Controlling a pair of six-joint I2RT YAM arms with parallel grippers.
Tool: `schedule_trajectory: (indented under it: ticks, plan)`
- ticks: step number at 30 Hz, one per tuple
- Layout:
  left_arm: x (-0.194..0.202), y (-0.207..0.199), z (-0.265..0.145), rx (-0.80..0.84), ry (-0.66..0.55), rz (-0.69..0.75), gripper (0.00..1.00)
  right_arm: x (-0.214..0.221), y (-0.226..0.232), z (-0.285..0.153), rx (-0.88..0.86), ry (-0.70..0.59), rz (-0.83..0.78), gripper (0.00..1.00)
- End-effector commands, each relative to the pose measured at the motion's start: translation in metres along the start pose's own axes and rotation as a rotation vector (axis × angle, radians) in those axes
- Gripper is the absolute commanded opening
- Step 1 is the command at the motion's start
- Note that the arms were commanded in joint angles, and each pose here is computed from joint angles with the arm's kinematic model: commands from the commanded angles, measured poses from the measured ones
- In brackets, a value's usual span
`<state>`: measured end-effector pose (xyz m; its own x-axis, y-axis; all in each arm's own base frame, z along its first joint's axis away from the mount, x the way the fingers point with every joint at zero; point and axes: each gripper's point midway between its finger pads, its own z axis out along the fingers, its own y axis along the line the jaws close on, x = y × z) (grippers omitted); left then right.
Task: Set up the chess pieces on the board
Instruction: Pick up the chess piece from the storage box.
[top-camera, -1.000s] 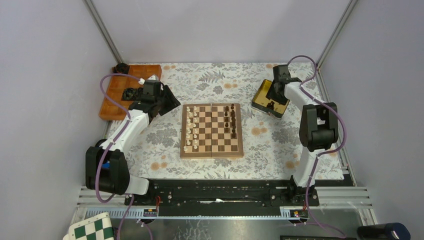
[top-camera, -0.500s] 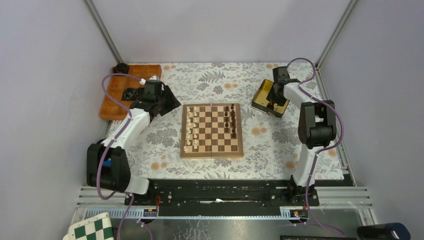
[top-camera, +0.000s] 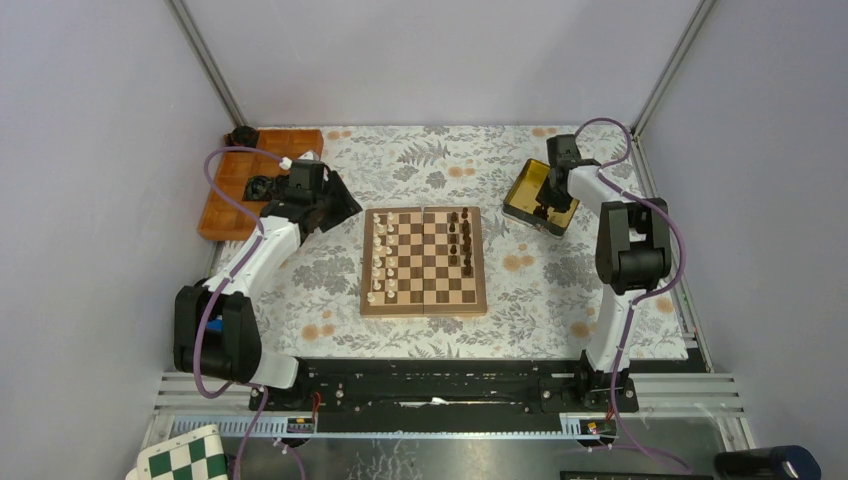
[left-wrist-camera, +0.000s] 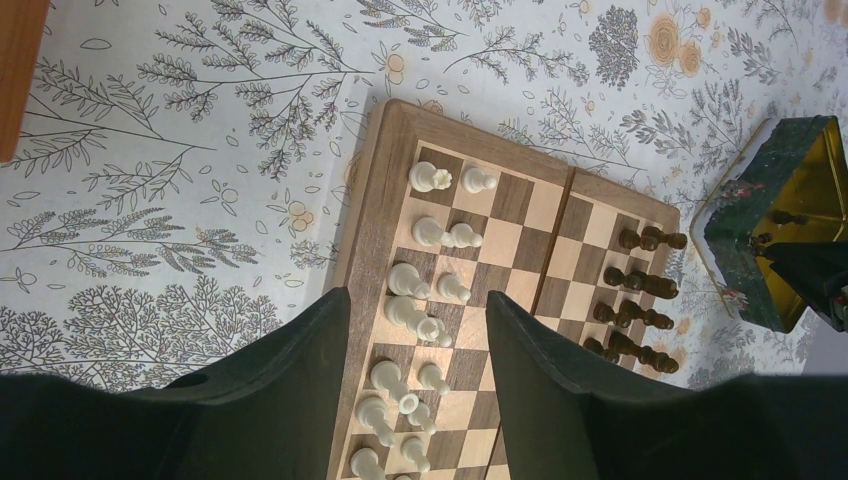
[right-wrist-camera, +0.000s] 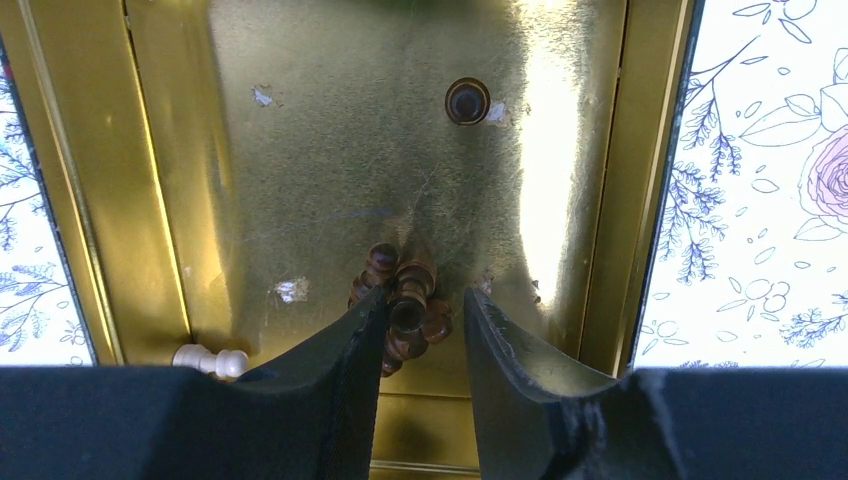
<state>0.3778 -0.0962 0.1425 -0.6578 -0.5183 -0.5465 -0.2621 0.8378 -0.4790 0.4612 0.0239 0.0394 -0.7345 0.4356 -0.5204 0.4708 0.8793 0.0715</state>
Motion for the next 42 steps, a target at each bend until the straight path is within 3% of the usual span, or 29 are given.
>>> schedule_trajectory:
  ticks: [1, 6, 15, 24, 42]
  plan:
    - [-0.013, -0.01, -0.002, 0.016, -0.039, 0.02, 0.6, -0.009, 0.005, 0.003, -0.02, -0.016, 0.014, 0.39]
    - [-0.013, -0.01, -0.001, 0.014, -0.038, 0.021, 0.6, -0.009, 0.007, 0.007, -0.022, -0.01, 0.011, 0.38]
    - [-0.014, -0.009, -0.002, 0.013, -0.04, 0.024, 0.6, -0.015, 0.005, 0.003, -0.014, -0.032, 0.006, 0.25]
    - [-0.013, -0.009, -0.002, 0.012, -0.039, 0.022, 0.6, -0.03, 0.004, -0.009, -0.007, -0.081, -0.006, 0.05]
    - [-0.011, -0.006, -0.008, 0.01, -0.047, 0.022, 0.6, -0.059, 0.011, -0.036, -0.041, -0.161, 0.009, 0.0]
